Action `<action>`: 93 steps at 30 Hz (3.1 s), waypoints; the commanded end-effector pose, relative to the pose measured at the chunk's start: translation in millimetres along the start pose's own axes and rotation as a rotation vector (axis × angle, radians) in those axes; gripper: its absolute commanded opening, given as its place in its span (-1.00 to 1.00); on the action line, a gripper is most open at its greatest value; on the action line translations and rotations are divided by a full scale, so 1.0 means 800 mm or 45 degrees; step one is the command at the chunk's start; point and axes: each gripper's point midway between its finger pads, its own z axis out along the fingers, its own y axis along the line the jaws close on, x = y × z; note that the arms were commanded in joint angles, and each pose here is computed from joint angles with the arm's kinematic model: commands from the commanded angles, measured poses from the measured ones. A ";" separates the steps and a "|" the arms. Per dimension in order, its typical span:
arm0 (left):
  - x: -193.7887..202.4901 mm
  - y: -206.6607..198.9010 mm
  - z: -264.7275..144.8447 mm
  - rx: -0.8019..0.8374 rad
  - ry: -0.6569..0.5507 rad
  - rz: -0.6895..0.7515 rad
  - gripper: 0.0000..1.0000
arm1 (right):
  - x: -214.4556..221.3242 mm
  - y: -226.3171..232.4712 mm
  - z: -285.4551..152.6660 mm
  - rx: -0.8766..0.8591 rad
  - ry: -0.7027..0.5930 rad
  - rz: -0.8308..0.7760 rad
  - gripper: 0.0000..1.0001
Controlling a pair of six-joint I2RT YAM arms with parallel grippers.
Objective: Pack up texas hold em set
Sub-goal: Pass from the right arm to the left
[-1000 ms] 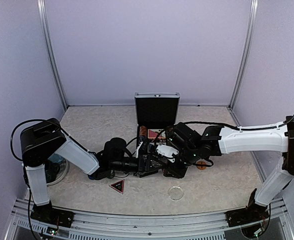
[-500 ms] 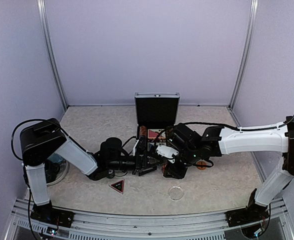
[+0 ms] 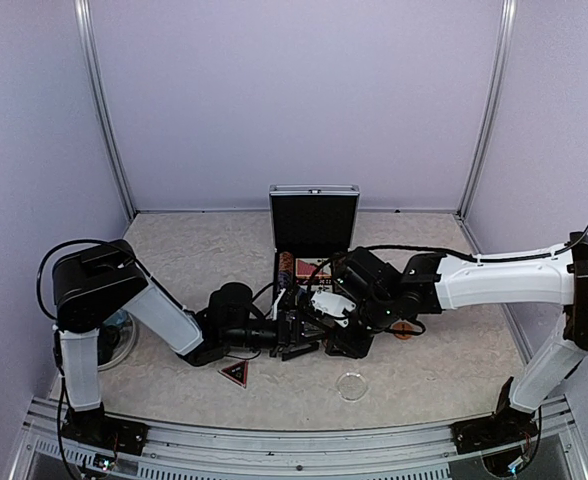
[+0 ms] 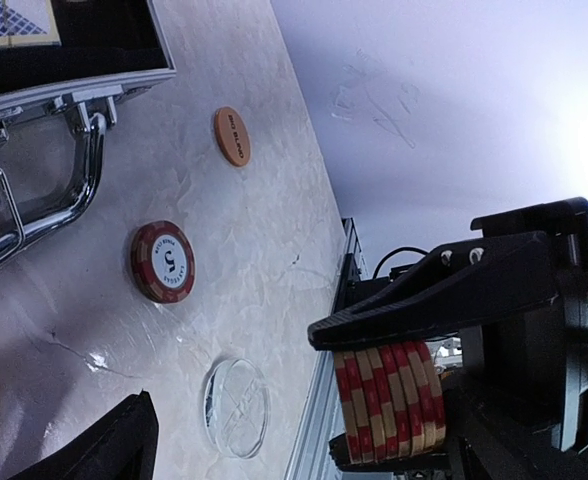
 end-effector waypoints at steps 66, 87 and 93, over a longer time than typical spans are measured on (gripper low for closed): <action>0.008 -0.063 0.021 0.204 0.054 0.144 -0.92 | -0.039 0.032 -0.072 -0.125 -0.361 -0.025 0.77; -0.014 -0.045 0.008 -0.138 0.017 0.469 -0.94 | -0.041 -0.010 -0.110 0.043 -0.536 0.098 0.98; -0.026 -0.051 0.001 -0.205 -0.004 0.555 -0.95 | -0.041 -0.026 -0.112 0.095 -0.548 0.137 0.98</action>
